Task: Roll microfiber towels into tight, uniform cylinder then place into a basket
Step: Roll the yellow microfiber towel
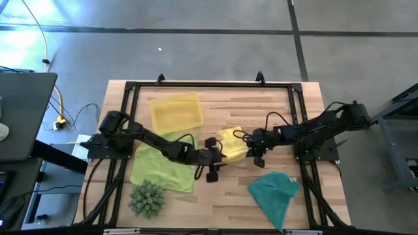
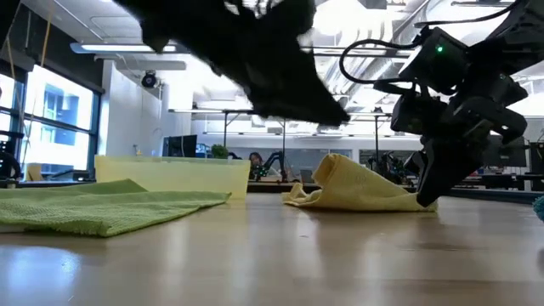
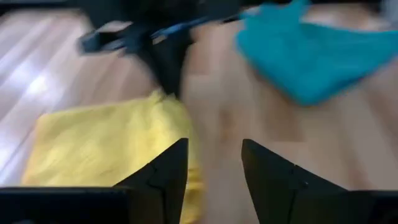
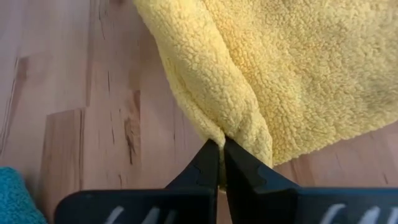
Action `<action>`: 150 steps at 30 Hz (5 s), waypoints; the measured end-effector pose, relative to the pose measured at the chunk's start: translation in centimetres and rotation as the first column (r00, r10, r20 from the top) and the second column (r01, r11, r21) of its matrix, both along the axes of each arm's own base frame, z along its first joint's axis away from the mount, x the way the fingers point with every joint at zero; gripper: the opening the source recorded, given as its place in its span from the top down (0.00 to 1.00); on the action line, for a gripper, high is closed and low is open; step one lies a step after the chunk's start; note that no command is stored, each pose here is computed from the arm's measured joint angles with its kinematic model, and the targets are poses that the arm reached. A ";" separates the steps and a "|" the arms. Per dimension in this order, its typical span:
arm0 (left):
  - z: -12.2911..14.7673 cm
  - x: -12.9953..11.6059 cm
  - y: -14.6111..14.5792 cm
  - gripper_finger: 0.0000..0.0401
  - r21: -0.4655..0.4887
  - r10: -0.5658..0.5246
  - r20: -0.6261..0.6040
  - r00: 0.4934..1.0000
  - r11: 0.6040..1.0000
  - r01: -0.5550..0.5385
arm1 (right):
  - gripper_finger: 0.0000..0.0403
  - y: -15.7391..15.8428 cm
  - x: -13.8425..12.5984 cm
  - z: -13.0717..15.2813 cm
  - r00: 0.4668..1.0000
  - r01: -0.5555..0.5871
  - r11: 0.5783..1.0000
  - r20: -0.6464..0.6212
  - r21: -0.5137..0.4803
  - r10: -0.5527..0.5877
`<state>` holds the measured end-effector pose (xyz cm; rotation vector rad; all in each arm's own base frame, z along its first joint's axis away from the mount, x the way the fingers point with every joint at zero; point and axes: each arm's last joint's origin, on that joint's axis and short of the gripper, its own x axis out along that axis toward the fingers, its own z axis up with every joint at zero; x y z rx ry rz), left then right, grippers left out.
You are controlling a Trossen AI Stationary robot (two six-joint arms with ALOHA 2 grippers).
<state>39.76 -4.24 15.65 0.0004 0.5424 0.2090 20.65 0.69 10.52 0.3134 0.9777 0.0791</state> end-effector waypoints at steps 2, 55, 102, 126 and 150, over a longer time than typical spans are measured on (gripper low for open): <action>-0.7 0.1 0.6 0.62 -0.014 0.041 -0.011 0.999 0.999 -0.041 | 1.00 0.0 0.0 0.0 1.000 -0.001 1.000 0.005 0.007 0.001; -7.0 0.2 0.3 0.99 -0.692 0.403 -0.267 0.876 0.552 -0.465 | 0.72 -0.2 1.5 3.7 0.957 -0.269 0.921 0.026 -0.282 0.288; -7.0 0.1 0.3 0.99 -0.666 0.331 -0.276 0.902 0.611 -0.428 | 0.50 1.6 3.2 -1.0 0.908 -0.359 0.822 0.038 -0.442 0.417; -4.7 -1.3 0.3 0.75 -0.476 0.097 -0.322 0.942 0.843 -0.249 | 0.99 0.8 3.4 -1.1 0.953 -0.271 0.952 0.099 -0.144 0.286; -2.3 -0.5 -1.6 0.60 0.145 0.009 -0.124 0.992 0.989 0.009 | 0.99 -3.1 3.8 -0.2 0.995 0.101 0.875 -0.067 0.474 -0.079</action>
